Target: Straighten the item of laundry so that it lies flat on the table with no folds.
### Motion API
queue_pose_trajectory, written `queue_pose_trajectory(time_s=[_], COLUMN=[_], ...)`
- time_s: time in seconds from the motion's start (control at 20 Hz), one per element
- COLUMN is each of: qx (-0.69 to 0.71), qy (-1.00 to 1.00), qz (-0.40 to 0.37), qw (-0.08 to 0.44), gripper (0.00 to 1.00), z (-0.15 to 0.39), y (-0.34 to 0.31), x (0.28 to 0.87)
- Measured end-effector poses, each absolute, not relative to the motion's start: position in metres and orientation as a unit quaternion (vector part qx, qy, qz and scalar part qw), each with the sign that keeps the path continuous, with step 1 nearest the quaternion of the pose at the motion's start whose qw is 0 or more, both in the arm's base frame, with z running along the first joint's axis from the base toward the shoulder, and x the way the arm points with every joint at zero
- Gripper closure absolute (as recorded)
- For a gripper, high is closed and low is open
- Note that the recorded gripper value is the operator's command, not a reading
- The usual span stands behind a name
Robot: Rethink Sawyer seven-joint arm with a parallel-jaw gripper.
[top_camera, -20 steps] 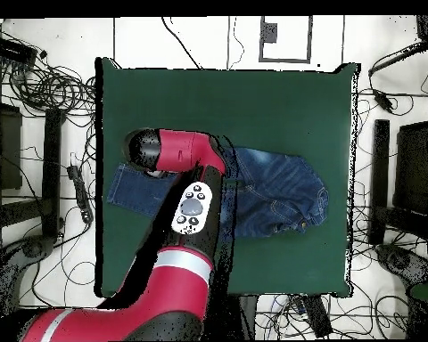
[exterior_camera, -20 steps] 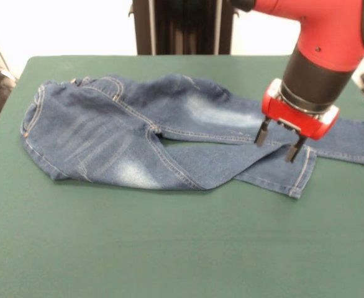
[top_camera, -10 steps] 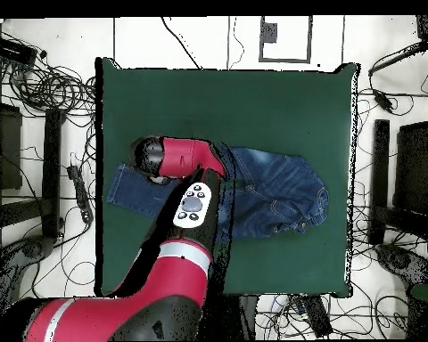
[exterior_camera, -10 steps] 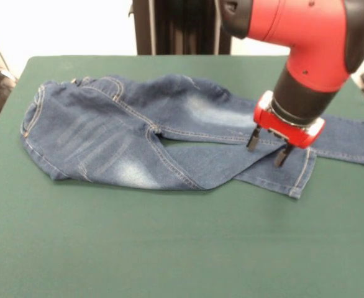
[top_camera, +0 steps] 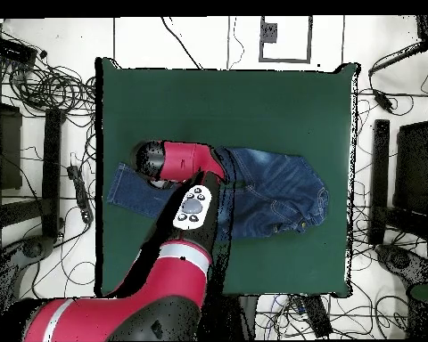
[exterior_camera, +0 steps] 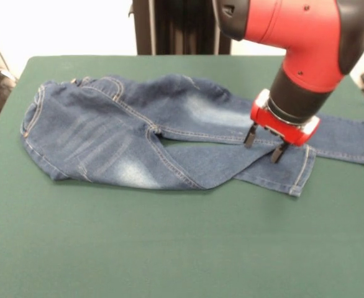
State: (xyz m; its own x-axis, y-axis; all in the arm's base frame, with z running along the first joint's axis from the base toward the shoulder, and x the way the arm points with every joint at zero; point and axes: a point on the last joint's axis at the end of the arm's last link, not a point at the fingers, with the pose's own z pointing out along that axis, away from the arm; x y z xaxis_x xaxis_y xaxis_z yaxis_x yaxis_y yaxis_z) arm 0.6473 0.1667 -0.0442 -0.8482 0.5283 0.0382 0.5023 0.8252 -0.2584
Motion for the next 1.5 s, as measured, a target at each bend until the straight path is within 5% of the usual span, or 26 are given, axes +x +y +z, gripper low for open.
queue_pose_trajectory(time_s=[0.5, 0.55, 1.5], qx=[-0.270, -0.269, -0.270], qy=[-0.953, -0.953, -0.947], qz=[0.124, 0.128, 0.146], qw=[0.057, 0.061, 0.097], gripper=[0.00, 1.00, 1.00], z=[-0.043, -0.042, -0.036], y=[0.166, 0.165, 0.166], x=[0.646, 0.644, 0.632])
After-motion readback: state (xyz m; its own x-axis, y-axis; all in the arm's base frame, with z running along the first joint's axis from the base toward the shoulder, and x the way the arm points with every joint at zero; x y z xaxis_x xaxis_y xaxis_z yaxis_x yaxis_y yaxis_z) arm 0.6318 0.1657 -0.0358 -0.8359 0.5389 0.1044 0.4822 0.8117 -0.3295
